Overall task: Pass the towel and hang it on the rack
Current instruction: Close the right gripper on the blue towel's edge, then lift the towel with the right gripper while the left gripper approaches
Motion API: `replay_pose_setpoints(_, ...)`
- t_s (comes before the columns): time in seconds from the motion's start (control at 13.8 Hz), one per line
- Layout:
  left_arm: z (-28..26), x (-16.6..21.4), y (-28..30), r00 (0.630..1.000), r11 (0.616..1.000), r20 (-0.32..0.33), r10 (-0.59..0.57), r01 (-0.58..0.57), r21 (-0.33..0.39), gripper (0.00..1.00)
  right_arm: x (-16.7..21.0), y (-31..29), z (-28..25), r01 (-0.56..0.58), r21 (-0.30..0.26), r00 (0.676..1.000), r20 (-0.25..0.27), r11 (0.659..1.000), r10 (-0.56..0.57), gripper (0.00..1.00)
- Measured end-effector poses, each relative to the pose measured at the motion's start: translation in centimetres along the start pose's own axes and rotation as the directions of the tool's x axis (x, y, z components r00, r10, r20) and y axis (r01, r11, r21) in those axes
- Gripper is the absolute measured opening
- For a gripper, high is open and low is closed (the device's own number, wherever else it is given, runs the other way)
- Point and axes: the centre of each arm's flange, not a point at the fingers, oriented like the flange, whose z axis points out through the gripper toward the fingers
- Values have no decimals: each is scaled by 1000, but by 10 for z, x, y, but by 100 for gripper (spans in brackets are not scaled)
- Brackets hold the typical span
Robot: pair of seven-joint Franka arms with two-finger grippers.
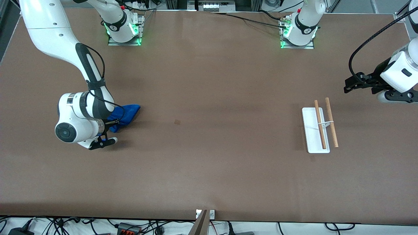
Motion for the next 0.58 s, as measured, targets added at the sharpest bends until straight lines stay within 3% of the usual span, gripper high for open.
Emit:
replay_pose_setpoints(0.22, 0, 0, 0, 1000, 1000, 0, 0, 0, 0, 100, 4, -15, -60, 7, 40, 999, -36, 999, -6, 2)
replay_pose_setpoints(0.43, 0, 0, 0, 1000, 1000, 0, 0, 0, 0, 100, -8, -73, -161, 29, 211, 989, -147, 977, 2, 2)
replay_pose_setpoints(0.58, 0, 0, 0, 1000, 1000, 0, 0, 0, 0, 100, -28, -136, -229, 52, 282, 980, -201, 958, 6, 2)
